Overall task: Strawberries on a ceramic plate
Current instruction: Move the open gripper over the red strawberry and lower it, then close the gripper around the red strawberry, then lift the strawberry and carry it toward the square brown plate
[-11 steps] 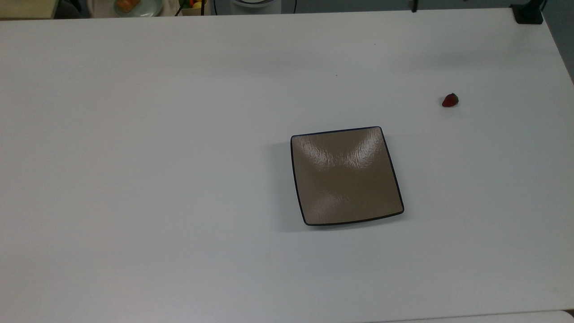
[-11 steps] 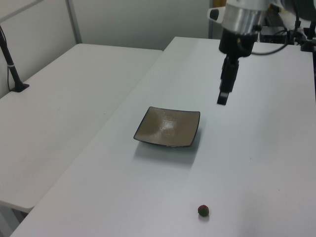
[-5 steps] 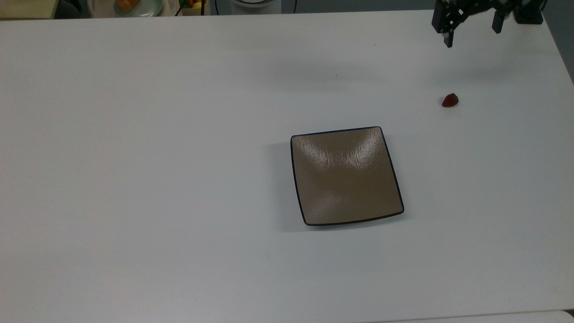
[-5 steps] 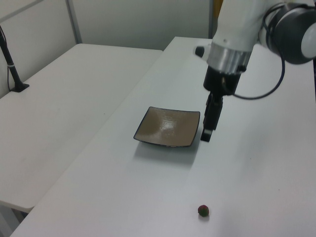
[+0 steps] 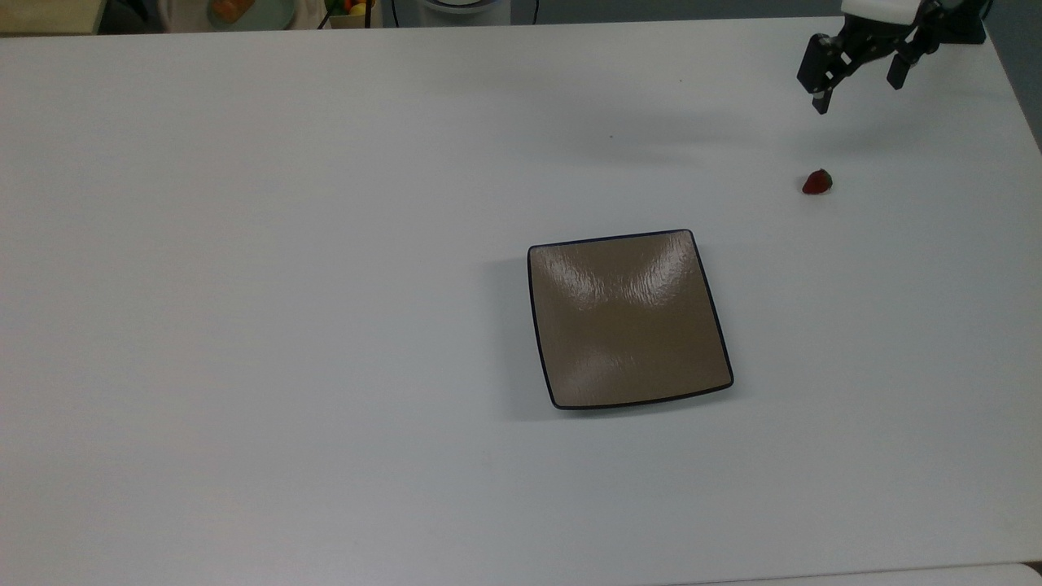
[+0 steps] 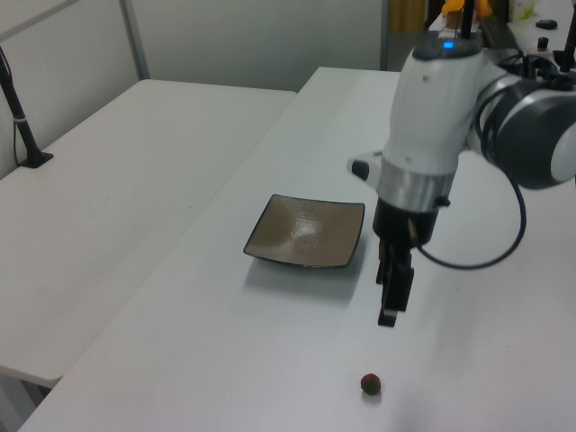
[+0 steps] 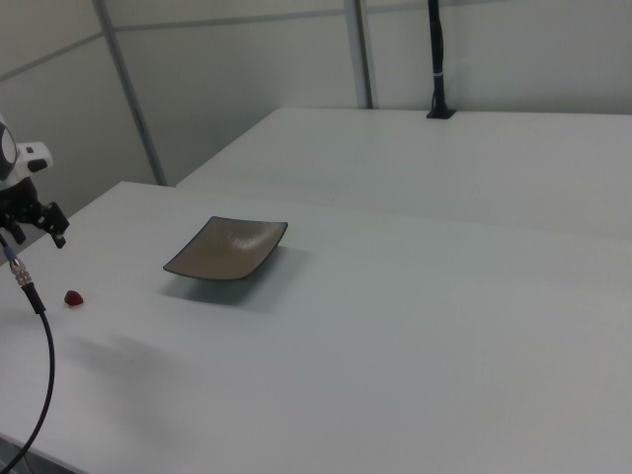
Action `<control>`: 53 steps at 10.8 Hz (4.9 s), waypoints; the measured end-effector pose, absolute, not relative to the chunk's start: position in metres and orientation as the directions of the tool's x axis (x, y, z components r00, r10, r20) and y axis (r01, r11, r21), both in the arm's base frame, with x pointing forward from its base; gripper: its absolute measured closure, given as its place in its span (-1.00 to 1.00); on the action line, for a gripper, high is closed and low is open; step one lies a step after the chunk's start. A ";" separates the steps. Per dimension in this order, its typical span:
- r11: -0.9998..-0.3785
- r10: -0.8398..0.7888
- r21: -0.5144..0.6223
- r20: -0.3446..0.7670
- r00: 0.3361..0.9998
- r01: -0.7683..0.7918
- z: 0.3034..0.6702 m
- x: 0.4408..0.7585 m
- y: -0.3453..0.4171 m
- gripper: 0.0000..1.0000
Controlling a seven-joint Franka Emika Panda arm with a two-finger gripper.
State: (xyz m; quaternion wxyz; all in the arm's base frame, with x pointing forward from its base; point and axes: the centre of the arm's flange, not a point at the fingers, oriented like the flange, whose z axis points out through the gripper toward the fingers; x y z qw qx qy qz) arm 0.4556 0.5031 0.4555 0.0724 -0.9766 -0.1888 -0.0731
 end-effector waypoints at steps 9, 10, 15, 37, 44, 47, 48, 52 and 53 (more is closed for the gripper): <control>-0.912 0.383 -0.091 0.153 0.911 0.399 0.370 0.458 0.529 -1.00; -0.911 0.384 -0.096 0.157 0.910 0.401 0.364 0.460 0.530 -1.00; -0.903 0.412 -0.065 0.147 0.899 0.424 0.332 0.462 0.531 -1.00; -0.957 0.270 -0.044 0.227 0.936 0.287 0.497 0.504 0.440 0.24; -0.944 0.317 -0.037 0.175 0.932 0.328 0.595 0.529 0.300 0.24; -0.940 0.332 -0.014 0.183 0.926 0.340 0.599 0.556 0.240 0.24; -0.938 0.341 -0.005 0.179 0.923 0.348 0.596 0.563 0.225 0.24; -0.931 0.360 0.014 0.171 0.917 0.363 0.572 0.590 0.195 0.24; -0.935 0.352 0.016 0.178 0.919 0.355 0.563 0.599 0.189 0.24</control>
